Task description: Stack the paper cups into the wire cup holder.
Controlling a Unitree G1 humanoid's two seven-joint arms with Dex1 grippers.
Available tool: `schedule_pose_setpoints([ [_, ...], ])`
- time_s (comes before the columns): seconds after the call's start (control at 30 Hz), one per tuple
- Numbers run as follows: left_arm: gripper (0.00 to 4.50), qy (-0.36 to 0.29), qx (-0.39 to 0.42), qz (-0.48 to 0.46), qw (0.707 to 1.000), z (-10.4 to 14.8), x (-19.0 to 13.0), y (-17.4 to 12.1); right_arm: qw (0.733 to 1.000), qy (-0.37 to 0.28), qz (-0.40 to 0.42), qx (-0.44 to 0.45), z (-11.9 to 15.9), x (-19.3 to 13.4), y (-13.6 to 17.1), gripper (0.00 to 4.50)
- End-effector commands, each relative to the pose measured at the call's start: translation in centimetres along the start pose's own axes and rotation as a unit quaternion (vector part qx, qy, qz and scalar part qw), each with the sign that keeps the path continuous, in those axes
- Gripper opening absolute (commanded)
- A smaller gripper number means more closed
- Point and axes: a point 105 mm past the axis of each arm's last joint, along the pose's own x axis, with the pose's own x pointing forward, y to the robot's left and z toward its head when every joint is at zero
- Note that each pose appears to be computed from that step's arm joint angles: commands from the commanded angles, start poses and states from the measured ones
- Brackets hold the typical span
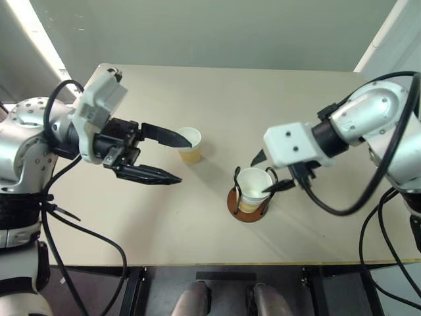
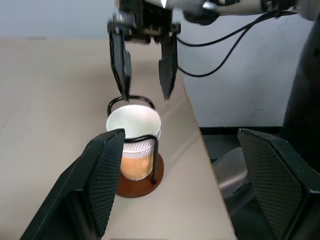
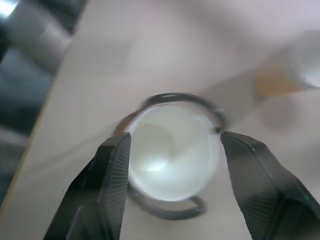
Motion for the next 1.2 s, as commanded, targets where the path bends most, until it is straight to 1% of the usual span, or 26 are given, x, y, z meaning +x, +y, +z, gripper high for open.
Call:
schedule_pose_setpoints([
  [0.03, 3.89, 0.047, 0.046, 0.069, 0.995, -0.1, 0.1, 1.8, 0.992, -0.061, -0.099, 0.043, 1.2, -3.7, -2.3, 3.02],
  [0.07, 3.89, 0.058, 0.059, 0.078, 0.994, -0.3, 0.3, 2.1, 0.989, -0.079, -0.112, 0.063, 1.3, -4.3, -2.5, 3.02],
  [0.17, 3.89, 0.136, 0.123, 0.139, 0.973, -1.8, 0.8, 4.7, 0.965, -0.155, -0.152, 0.145, 1.3, -6.8, -2.5, 3.02],
  [0.27, 3.89, 0.203, 0.197, 0.176, 0.943, -3.0, 1.0, 7.1, 0.94, -0.218, -0.173, 0.198, 1.8, -7.7, -2.6, 3.02],
  [0.33, 3.89, 0.231, 0.224, 0.163, 0.933, -3.6, 1.5, 7.6, 0.923, -0.262, -0.186, 0.211, 2.5, -8.1, -2.7, 3.02],
  [0.4, 3.89, 0.253, 0.243, 0.144, 0.925, -4.2, 1.9, 7.8, 0.915, -0.289, -0.187, 0.211, 3.0, -8.2, -2.6, 3.02],
  [0.5, 3.89, 0.297, 0.26, 0.126, 0.91, -5.4, 2.0, 8.4, 0.911, -0.301, -0.185, 0.213, 3.2, -8.2, -2.2, 3.02],
  [0.57, 3.89, 0.317, 0.252, 0.111, 0.907, -6.2, 2.0, 8.5, 0.91, -0.299, -0.185, 0.22, 3.0, -8.1, -2.0, 3.02],
  [0.7, 3.89, 0.364, 0.25, 0.092, 0.892, -7.9, 1.4, 8.7, 0.908, -0.299, -0.186, 0.226, 2.7, -8.2, -1.8, 3.02],
  [0.93, 3.89, 0.381, 0.256, 0.098, 0.883, -8.8, 1.6, 9.8, 0.908, -0.301, -0.188, 0.224, 2.9, -8.1, -1.6, 3.02],
  [1.2, 3.89, 0.393, 0.262, 0.102, 0.875, -9.5, 1.4, 10.4, 0.908, -0.298, -0.189, 0.225, 2.9, -7.9, -1.5, 3.02],
])
